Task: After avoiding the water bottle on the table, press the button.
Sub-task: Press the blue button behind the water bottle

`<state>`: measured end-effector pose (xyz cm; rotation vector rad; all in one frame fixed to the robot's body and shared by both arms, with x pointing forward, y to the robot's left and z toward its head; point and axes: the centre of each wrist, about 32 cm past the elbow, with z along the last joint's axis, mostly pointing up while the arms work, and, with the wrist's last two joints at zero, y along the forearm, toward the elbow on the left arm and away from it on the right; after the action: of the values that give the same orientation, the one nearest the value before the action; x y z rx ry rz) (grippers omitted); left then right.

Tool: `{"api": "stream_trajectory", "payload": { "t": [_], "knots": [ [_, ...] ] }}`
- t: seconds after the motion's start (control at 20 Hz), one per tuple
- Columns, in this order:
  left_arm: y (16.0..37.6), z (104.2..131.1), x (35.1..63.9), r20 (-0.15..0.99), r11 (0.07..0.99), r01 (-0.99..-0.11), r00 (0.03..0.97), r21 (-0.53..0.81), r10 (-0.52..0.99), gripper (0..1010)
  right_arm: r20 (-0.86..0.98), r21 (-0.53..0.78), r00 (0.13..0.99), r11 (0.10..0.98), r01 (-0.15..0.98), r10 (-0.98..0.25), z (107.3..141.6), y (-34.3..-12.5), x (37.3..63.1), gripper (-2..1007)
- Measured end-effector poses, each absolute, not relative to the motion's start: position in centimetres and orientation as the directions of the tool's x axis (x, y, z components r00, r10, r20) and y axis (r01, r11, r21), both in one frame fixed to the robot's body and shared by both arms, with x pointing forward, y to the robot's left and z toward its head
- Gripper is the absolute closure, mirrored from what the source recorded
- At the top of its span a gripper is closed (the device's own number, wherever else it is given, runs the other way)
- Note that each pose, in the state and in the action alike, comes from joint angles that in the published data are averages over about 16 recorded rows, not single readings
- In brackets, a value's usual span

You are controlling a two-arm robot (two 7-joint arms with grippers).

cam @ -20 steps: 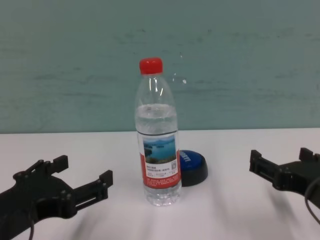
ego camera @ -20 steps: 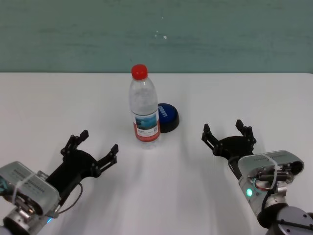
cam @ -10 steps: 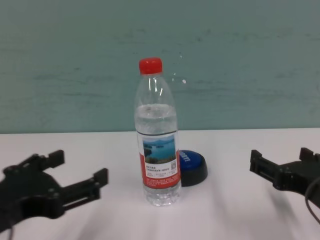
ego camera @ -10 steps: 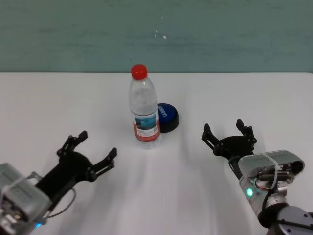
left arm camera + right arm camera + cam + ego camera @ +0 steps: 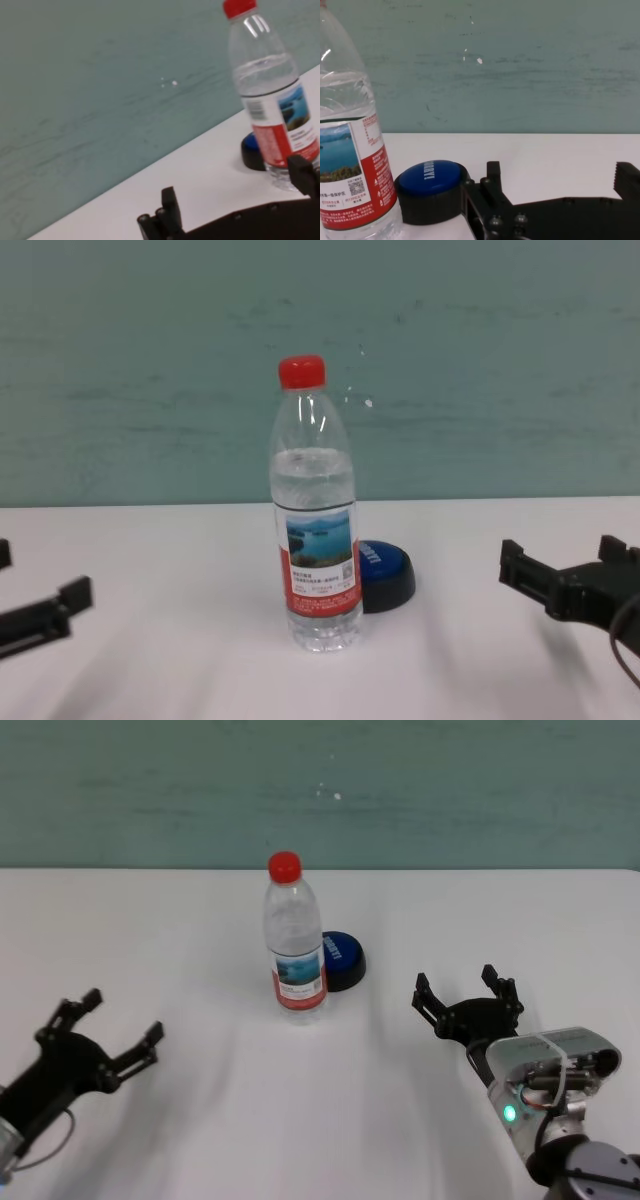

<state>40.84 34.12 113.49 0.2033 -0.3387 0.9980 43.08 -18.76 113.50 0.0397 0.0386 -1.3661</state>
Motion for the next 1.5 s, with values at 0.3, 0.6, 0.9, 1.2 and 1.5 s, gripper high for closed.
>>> {"api": "stream_trajectory", "payload": {
  "t": [0.3,0.6,0.9,1.2,1.5],
  "knots": [
    [36.9,113.5,42.4,0.381,0.527,-0.85,0.489,0.004,0.785,10,-0.051,0.006,0.203,0.203,0.979,-0.978,113.5,-18.8,43.1,1],
    [38.8,113.7,45.1,0.392,0.543,-0.839,0.496,-0.012,0.775,10,-0.051,0.006,0.203,0.203,0.979,-0.978,113.5,-18.8,43.1,1],
    [39.5,114.0,48.6,0.396,0.562,-0.826,0.505,-0.035,0.767,10,-0.051,0.006,0.203,0.203,0.979,-0.978,113.5,-18.8,43.1,1],
    [39.2,114.1,52.3,0.393,0.59,-0.805,0.527,-0.051,0.753,10,-0.051,0.006,0.203,0.203,0.979,-0.978,113.5,-18.8,43.1,1],
    [38.3,114.2,55.5,0.389,0.621,-0.782,0.558,-0.048,0.733,10,-0.051,0.006,0.203,0.203,0.979,-0.978,113.5,-18.8,43.1,1]
  ]
}}
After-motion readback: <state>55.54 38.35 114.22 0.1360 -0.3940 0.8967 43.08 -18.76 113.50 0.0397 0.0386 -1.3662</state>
